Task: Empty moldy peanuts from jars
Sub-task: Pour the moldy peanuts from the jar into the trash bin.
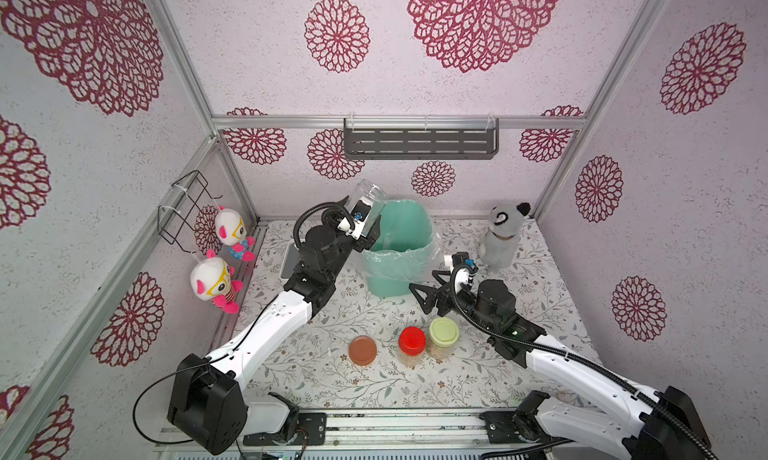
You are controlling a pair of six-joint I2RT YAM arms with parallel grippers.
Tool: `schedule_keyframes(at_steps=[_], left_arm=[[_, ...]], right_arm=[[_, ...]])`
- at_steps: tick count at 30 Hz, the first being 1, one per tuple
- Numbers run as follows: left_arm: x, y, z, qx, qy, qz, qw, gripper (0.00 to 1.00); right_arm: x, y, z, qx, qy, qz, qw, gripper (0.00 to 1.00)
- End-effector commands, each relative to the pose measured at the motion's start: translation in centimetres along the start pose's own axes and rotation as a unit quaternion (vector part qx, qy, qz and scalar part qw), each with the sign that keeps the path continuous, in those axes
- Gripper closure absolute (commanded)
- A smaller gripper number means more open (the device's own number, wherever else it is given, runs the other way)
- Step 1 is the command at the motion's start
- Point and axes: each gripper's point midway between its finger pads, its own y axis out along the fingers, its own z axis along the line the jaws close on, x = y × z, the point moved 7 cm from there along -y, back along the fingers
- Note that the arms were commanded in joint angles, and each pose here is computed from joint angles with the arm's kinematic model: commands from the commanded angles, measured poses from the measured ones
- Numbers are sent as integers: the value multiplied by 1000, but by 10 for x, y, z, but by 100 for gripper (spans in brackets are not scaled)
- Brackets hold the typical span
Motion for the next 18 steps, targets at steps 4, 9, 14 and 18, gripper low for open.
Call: schedule_keyframes(at_steps=[4,9,14,18], left_arm=[[42,-17,17,39,-84,-115,989,100],[52,-18,7,-36,48,-58,997,100],[63,-20,3,-132,248,28,959,100],[66,-19,11,-174,412,95,890,100]], right_arm=[[26,0,12,23,8,-33,999,1],[25,0,11,21,11,-31,999,1],[24,-1,11,20,8,-30,999,1],[21,-3,10,16,1,-27,1000,1]])
